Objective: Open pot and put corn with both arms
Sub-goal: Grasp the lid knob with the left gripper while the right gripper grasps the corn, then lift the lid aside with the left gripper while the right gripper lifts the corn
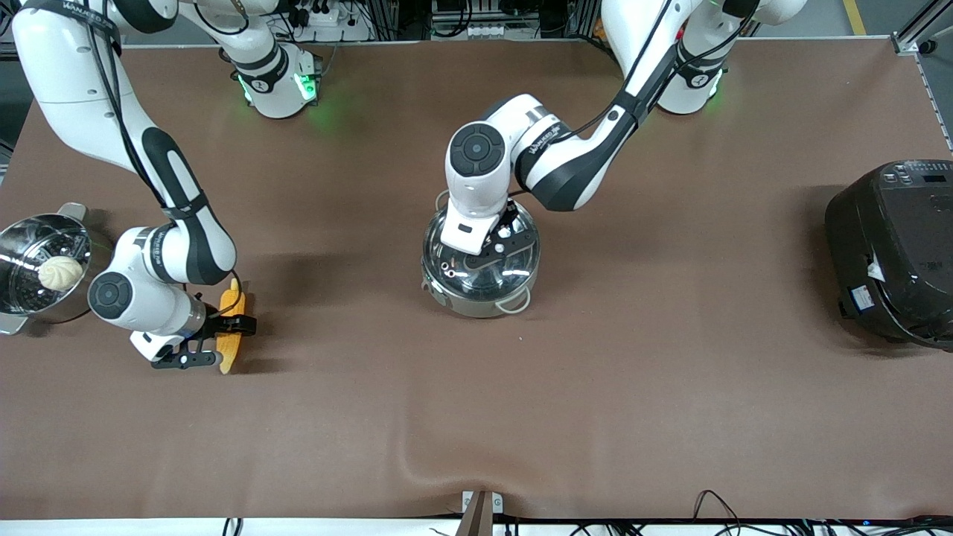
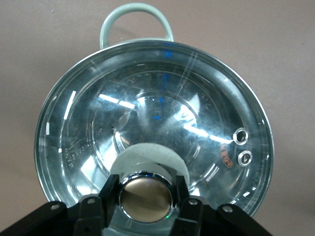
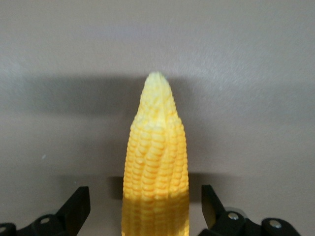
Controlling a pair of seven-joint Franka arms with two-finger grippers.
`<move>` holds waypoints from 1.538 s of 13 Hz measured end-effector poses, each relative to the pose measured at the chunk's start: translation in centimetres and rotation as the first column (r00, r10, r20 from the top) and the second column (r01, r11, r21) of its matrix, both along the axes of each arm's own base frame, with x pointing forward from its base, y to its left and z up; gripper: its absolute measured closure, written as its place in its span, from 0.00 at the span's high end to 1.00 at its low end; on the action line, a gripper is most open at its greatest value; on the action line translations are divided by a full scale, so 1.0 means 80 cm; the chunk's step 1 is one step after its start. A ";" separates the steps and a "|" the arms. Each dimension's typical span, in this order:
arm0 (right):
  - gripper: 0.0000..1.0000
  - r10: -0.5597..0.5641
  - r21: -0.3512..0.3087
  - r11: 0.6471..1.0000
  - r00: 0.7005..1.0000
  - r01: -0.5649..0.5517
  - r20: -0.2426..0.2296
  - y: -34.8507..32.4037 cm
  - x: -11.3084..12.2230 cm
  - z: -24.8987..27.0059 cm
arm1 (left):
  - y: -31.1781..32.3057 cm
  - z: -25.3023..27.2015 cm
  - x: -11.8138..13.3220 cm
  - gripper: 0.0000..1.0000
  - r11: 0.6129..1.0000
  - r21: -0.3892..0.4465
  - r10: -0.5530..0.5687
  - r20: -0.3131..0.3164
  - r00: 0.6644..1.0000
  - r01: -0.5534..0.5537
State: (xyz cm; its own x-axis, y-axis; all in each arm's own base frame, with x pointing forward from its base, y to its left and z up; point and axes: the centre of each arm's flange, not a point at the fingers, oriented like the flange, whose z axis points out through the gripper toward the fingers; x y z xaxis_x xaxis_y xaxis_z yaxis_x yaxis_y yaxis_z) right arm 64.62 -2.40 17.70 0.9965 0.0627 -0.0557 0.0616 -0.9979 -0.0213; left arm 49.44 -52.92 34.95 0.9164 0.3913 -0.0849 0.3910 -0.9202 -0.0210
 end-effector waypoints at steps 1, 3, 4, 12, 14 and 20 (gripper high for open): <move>0.94 0.000 0.001 1.000 1.000 0.000 -0.012 0.000 -0.003 -0.004 | 0.000 0.000 0.000 0.50 1.000 0.000 0.000 0.000 1.000 0.000; 0.68 0.001 0.001 1.000 0.999 -0.001 -0.046 0.000 -0.007 -0.007 | 0.000 0.000 0.001 0.50 1.000 0.000 0.001 0.001 1.000 -0.001; 0.58 0.001 0.000 1.000 0.998 -0.001 -0.055 -0.001 -0.006 -0.004 | 0.000 0.002 0.001 0.50 1.000 -0.001 0.001 0.002 1.000 -0.001; 0.43 -0.008 0.021 1.000 0.994 0.010 -0.106 0.042 0.033 0.102 | 0.124 0.180 0.050 0.50 0.999 0.007 0.045 0.044 0.998 -0.046; 0.36 -0.047 0.011 0.999 0.992 0.049 -0.119 0.084 0.039 0.152 | 0.188 0.215 0.074 0.50 1.000 0.010 0.007 0.047 0.999 -0.007; 0.06 -0.097 -0.036 0.995 0.988 0.093 -0.124 0.305 0.004 0.310 | 0.393 0.199 0.127 0.50 0.981 0.023 -0.190 -0.043 0.981 0.191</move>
State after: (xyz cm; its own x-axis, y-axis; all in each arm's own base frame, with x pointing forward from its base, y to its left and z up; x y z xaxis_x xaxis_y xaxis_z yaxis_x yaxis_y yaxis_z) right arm 64.96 21.97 42.46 0.9828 -0.0353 -0.1813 -0.0347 -0.9994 0.0067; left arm 59.60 -21.48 50.83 0.9703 0.2127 -0.1154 0.2070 -0.9765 -0.0596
